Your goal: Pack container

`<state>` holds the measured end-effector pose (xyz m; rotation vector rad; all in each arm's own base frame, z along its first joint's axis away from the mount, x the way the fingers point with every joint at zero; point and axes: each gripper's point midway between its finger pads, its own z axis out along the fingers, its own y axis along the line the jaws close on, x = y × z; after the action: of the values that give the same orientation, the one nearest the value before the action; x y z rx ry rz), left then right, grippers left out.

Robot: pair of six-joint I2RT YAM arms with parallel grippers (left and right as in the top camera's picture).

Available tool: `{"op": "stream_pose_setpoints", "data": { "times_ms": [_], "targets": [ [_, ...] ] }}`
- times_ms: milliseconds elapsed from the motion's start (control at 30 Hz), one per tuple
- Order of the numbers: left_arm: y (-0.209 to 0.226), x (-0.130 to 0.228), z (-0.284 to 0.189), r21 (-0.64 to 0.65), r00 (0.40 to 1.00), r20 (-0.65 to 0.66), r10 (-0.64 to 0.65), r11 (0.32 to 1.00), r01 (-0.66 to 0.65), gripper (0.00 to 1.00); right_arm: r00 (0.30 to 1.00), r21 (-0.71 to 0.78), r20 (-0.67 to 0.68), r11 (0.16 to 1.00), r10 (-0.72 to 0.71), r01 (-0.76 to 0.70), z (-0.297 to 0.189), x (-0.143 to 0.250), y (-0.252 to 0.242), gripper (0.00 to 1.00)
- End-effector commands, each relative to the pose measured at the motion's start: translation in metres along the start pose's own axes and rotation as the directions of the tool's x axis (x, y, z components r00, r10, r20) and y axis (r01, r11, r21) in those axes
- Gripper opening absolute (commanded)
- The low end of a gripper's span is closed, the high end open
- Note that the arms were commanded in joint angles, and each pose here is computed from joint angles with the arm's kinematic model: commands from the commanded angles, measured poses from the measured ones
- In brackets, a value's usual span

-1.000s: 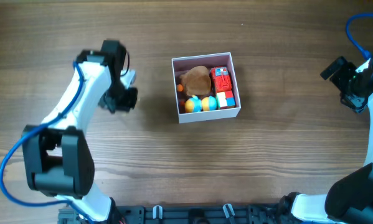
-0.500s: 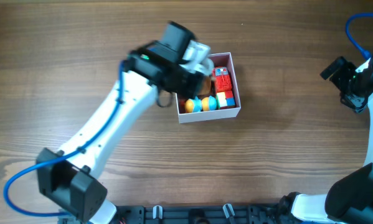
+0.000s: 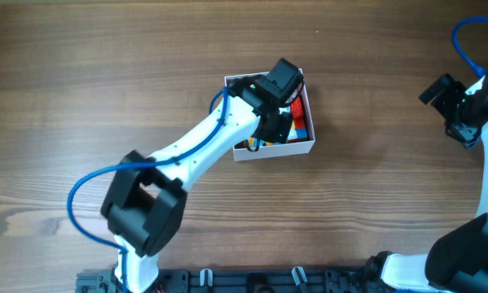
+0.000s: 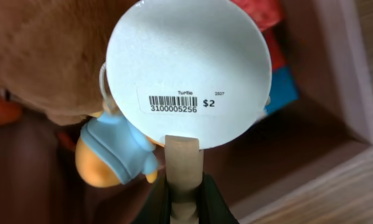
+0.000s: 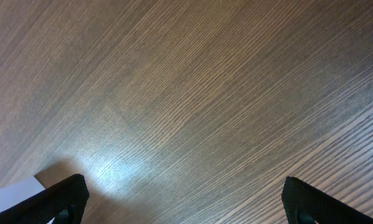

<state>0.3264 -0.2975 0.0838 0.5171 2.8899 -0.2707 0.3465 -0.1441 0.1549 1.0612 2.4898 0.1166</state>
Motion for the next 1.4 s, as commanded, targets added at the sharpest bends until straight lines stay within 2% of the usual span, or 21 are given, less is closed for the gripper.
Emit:
{"op": "stream_pose_setpoints", "data": {
  "times_ms": [0,100,167,200,233,300,333,367,533,667,867,967,1000,1033,1167,1300,1367],
  "targets": [
    [0.008,0.003,0.016,-0.040,0.999,-0.027,-0.034,0.999,0.033,0.04,1.000,-0.004,-0.012,1.000,0.008,-0.008,0.004,0.001,0.000,1.00],
    [0.010,0.006,0.022,-0.048,0.998,-0.047,-0.048,0.998,0.046,0.07,1.000,-0.003,-0.012,1.000,0.008,-0.008,0.004,0.001,0.000,1.00],
    [0.010,0.007,0.022,-0.048,0.997,-0.049,-0.054,0.998,0.051,0.16,1.000,-0.003,-0.012,1.000,0.008,-0.008,0.004,0.001,0.000,1.00],
    [0.010,0.006,0.020,-0.047,0.998,-0.045,-0.053,0.998,0.051,0.29,1.000,-0.004,-0.012,1.000,0.008,-0.008,0.004,0.001,0.000,1.00],
    [0.009,0.005,0.016,-0.044,0.998,-0.038,-0.051,0.998,0.049,0.34,1.000,-0.004,-0.011,1.000,0.008,-0.008,0.004,0.001,0.000,1.00],
    [0.007,0.000,0.005,-0.036,0.999,-0.015,-0.045,0.998,0.045,0.60,1.000,-0.005,-0.010,1.000,0.008,-0.008,0.004,0.001,0.000,1.00],
    [0.006,-0.004,-0.004,-0.029,0.999,0.001,-0.041,0.999,0.041,0.84,1.000,-0.005,-0.009,1.000,0.008,-0.008,0.004,0.001,0.000,1.00],
    [0.004,-0.008,-0.015,-0.021,0.999,0.020,-0.032,0.999,0.032,1.00,1.000,-0.005,-0.009,1.000,0.008,-0.008,0.004,0.001,0.000,1.00],
    [-0.001,-0.032,-0.101,-0.001,0.979,0.201,-0.023,1.000,0.024,1.00,1.000,-0.005,-0.009,1.000,0.008,-0.008,0.004,0.001,0.000,1.00],
    [0.014,-0.038,-0.178,-0.046,0.926,0.375,-0.029,0.998,0.050,1.00,1.000,-0.005,-0.009,1.000,0.008,-0.008,0.004,0.001,0.000,1.00],
    [0.078,-0.008,-0.294,-0.170,0.787,0.613,-0.065,0.962,0.212,1.00,1.000,-0.005,-0.009,1.000,0.008,-0.008,0.004,0.001,0.000,1.00],
    [0.121,0.022,-0.347,-0.138,0.677,0.716,-0.170,0.916,0.377,1.00,1.000,-0.005,-0.009,1.000,0.008,-0.008,0.004,0.001,0.000,1.00],
    [0.139,0.035,-0.365,-0.105,0.621,0.752,-0.224,0.888,0.447,1.00,1.000,-0.005,-0.009,1.000,0.008,-0.008,0.004,0.001,0.000,1.00],
    [0.152,0.045,-0.377,-0.079,0.577,0.774,-0.259,0.866,0.494,1.00,1.000,-0.005,-0.009,1.000,0.008,-0.008,0.004,0.001,0.000,1.00],
    [0.190,0.077,-0.406,-0.051,0.473,0.824,-0.313,0.789,0.612,1.00,1.000,-0.005,-0.009,1.000,0.008,-0.008,0.004,0.001,0.000,1.00],
    [0.218,0.100,-0.409,-0.090,0.453,0.823,-0.341,0.710,0.698,1.00,1.000,-0.005,-0.009,1.000,0.008,-0.008,0.004,0.001,0.000,1.00],
    [0.227,0.106,-0.404,-0.114,0.463,0.810,-0.360,0.679,0.726,1.00,1.000,-0.005,-0.009,1.000,0.008,-0.008,0.004,0.001,0.000,1.00]
  ]
}}
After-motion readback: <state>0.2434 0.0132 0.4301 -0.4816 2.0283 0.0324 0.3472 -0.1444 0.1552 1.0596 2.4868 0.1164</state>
